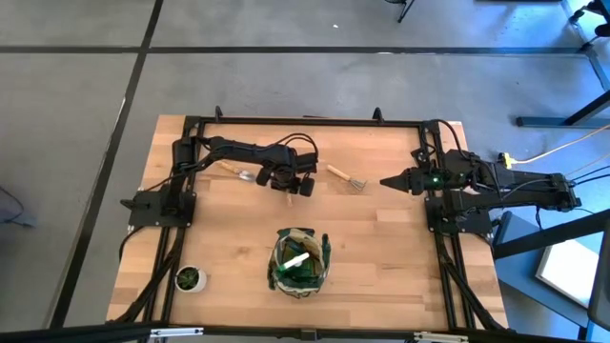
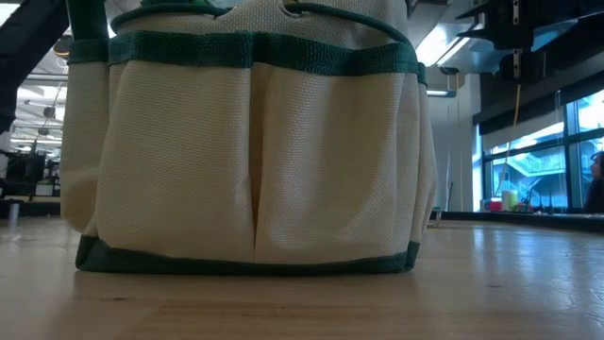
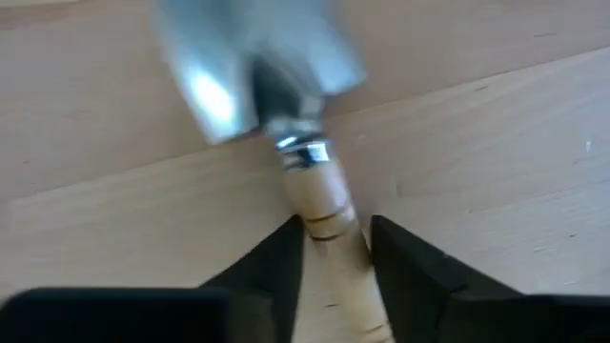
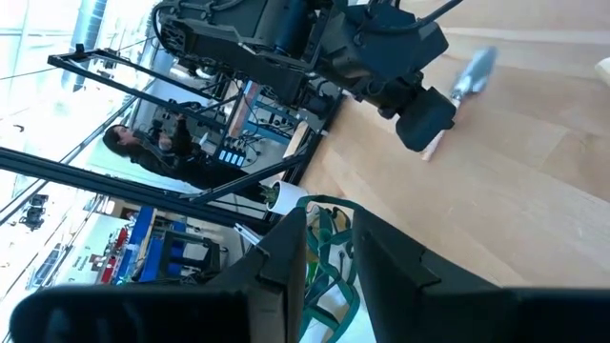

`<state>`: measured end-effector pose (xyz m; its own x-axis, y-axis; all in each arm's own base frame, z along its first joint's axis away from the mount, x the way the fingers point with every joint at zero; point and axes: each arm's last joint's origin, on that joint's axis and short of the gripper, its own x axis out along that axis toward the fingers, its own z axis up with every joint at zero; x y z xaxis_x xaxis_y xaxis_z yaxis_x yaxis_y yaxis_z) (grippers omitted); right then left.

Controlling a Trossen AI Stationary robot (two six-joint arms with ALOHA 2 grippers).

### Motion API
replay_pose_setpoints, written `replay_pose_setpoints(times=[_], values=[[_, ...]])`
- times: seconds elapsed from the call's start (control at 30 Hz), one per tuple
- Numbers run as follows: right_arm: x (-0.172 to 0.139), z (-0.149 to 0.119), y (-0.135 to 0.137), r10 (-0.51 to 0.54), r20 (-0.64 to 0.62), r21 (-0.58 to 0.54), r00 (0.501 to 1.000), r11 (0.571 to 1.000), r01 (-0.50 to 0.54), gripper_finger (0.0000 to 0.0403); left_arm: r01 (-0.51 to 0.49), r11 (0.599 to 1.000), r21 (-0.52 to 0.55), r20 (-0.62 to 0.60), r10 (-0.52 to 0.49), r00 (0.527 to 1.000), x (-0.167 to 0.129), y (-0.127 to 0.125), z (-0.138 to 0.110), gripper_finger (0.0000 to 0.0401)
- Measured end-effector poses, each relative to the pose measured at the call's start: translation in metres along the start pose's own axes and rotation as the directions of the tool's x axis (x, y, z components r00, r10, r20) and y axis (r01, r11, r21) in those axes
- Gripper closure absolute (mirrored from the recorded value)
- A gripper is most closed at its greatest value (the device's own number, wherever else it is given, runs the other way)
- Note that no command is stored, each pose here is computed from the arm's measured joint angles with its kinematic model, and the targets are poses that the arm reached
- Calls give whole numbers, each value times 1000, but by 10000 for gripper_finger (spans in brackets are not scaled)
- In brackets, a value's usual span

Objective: Pick & Place Garden tools in Gardening bag
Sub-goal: Put the right brown trowel into the gardening bag

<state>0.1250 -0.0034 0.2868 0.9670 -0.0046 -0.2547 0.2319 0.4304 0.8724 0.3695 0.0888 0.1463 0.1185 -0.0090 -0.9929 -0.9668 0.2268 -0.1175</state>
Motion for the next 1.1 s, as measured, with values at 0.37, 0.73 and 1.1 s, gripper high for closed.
replay_pose_setpoints(times=[0.37, 0.73, 1.1], values=[[0, 0, 0, 0, -1, -1, 1000, 1000, 0, 312, 10, 998, 62, 7, -11, 1000, -1, -1, 0, 353], [0, 0, 0, 0, -1, -9, 1000, 1000, 0, 312, 112, 989, 94, 139, -124, 982, -43, -1, 4, 353], [0, 0, 0, 0, -1, -33, 1000, 999, -1, 312, 476, 840, 258, 259, -535, 804, -128, -8, 1, 353]])
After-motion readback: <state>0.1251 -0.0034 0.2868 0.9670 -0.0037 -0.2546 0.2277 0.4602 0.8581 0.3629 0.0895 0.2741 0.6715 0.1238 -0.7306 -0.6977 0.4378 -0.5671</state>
